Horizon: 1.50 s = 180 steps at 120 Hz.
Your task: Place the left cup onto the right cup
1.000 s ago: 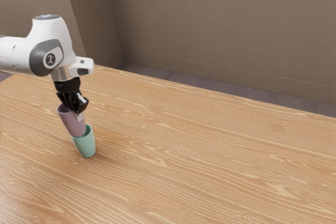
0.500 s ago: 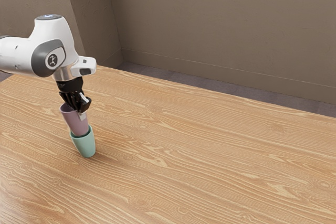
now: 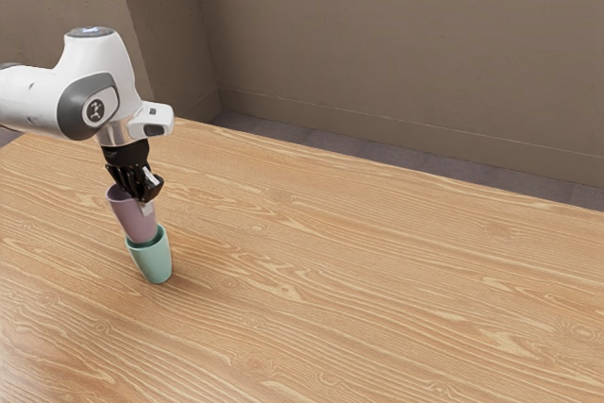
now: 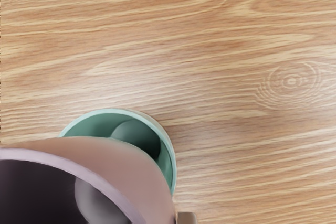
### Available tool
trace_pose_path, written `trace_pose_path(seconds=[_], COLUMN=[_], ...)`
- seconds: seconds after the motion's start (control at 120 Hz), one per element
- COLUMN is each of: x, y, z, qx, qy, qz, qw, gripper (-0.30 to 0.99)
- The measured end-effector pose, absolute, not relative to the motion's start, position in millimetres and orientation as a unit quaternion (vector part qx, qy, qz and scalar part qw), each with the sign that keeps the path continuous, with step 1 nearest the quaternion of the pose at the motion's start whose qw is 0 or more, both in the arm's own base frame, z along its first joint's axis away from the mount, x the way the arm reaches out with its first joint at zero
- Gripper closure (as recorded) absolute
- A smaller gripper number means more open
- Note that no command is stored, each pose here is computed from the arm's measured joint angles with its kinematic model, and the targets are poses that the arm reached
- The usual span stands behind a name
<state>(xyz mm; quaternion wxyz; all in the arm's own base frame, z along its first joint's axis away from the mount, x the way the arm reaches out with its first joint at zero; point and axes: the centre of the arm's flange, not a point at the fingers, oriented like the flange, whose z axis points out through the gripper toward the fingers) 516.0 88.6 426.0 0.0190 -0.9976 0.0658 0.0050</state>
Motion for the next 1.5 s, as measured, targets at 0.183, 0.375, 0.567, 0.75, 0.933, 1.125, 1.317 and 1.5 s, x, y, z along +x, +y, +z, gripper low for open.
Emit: trace_pose_path(seconds=[0.183,0.375,0.567,0.75,0.933,1.125,1.317,1.5], x=[517.9,521.2,522.4,522.7,522.8,521.4,520.9,526.5], y=[90.0,90.2,89.5,86.9,85.7,86.7,85.6,79.9], z=[425.6,423.9,423.3,424.2,424.9,430.0,439.4,455.6], qx=[-0.997,-0.997,-0.997,-0.997,-0.997,-0.997,-0.997,-0.996], qy=[0.066,0.067,0.067,0.070,0.071,0.072,0.074,0.079], qz=[0.000,-0.007,-0.011,-0.013,-0.014,-0.017,-0.015,-0.014], qw=[0.026,0.030,0.031,0.029,0.029,0.028,0.027,0.025], gripper=[0.78,0.78,0.65,0.29,0.12,0.05,0.02,0.01])
